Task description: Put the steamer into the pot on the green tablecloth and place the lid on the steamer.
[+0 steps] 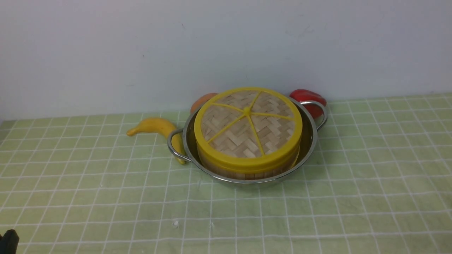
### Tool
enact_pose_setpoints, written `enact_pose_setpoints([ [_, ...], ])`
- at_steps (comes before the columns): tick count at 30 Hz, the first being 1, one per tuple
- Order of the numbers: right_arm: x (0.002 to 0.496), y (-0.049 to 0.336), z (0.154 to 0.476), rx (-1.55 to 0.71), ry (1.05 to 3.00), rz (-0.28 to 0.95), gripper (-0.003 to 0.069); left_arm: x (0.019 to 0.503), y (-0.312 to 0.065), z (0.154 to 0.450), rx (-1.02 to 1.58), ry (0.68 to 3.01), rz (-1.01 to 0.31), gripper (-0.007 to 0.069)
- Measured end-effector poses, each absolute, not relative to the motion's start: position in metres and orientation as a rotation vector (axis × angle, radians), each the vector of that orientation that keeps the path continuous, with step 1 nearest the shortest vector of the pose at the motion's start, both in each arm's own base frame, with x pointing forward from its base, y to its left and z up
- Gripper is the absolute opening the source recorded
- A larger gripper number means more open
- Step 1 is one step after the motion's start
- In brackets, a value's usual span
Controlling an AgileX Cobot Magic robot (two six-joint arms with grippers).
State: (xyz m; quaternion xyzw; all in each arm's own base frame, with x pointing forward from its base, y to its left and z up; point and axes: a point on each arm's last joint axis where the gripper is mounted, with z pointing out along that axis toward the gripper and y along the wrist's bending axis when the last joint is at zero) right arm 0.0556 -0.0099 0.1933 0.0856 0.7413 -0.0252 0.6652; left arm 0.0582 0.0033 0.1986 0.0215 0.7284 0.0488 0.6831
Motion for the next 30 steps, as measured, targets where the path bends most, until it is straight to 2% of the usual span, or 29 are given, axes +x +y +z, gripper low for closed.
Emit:
enact_pose_setpoints([
  [30,0.0556,-0.0099,0.1933,0.193,1.674,-0.057,0.024,0.0582,0.0033,0.1986,0.048,1.633,0.109,0.017],
])
